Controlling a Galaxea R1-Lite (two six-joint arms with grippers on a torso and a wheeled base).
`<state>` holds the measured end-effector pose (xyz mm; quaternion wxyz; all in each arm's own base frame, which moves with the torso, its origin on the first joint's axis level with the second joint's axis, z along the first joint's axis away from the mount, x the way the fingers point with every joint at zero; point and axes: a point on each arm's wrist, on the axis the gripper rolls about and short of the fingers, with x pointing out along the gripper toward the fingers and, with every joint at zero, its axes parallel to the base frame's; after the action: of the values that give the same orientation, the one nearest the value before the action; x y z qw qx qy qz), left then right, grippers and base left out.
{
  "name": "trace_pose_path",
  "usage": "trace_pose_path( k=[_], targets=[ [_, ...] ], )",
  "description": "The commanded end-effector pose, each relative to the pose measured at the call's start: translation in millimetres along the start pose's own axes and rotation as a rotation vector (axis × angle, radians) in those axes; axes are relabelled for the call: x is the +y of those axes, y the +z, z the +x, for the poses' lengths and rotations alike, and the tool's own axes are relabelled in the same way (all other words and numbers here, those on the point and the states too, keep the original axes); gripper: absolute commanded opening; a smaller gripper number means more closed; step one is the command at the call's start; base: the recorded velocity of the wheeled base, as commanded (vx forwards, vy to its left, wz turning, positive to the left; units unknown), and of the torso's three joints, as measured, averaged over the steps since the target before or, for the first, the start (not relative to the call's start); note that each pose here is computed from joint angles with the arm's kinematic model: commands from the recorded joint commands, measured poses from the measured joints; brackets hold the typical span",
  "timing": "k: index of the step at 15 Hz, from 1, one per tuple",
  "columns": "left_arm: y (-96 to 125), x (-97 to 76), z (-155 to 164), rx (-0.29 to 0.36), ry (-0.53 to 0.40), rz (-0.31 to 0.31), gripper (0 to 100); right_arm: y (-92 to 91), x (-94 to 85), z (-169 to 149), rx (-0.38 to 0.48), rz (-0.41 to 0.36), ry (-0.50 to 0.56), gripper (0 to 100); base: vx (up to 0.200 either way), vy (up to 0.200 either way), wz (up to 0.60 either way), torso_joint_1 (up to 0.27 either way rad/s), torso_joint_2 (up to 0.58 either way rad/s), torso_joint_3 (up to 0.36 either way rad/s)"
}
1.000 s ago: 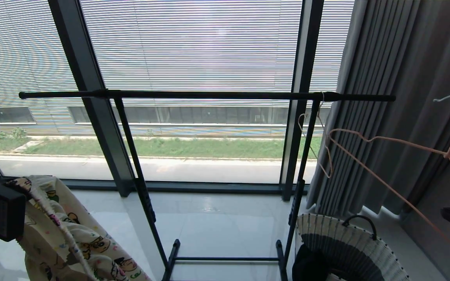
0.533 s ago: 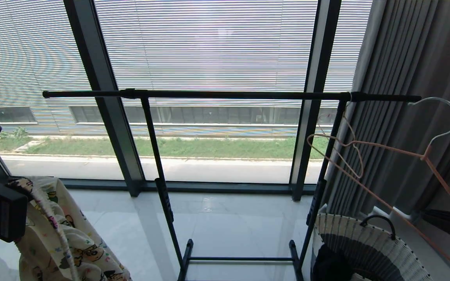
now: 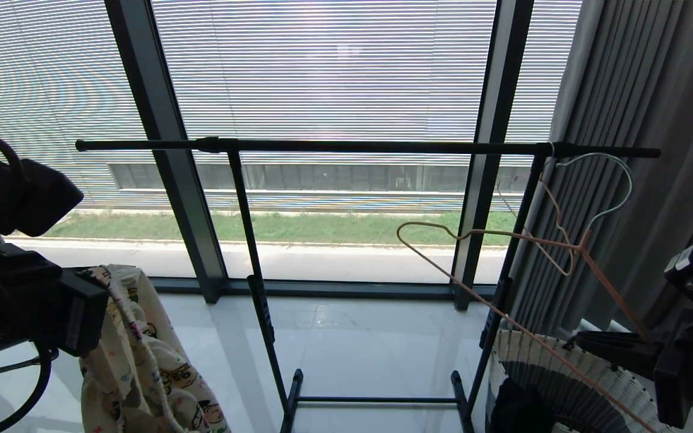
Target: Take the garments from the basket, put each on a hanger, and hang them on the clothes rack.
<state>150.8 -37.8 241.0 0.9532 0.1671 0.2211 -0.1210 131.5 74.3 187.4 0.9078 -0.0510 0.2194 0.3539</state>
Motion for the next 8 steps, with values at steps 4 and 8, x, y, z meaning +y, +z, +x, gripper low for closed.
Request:
trace_pose_path(
  k=[4,8],
  targets=[
    [50.4,-22.1,111.1,0.031,0.122,-0.188,0,3.5,44.6,24.5,0.038,-0.019,0.258,0,0.000,0.000,0.00,0.000,0.00,0.000],
    [72.5,-57.7,137.9,0.009,0.150,-0.255,0,13.4,57.5,44.8,0.009,-0.017,0.314,0,0.000,0.000,0.00,0.000,0.00,0.000]
  ],
)
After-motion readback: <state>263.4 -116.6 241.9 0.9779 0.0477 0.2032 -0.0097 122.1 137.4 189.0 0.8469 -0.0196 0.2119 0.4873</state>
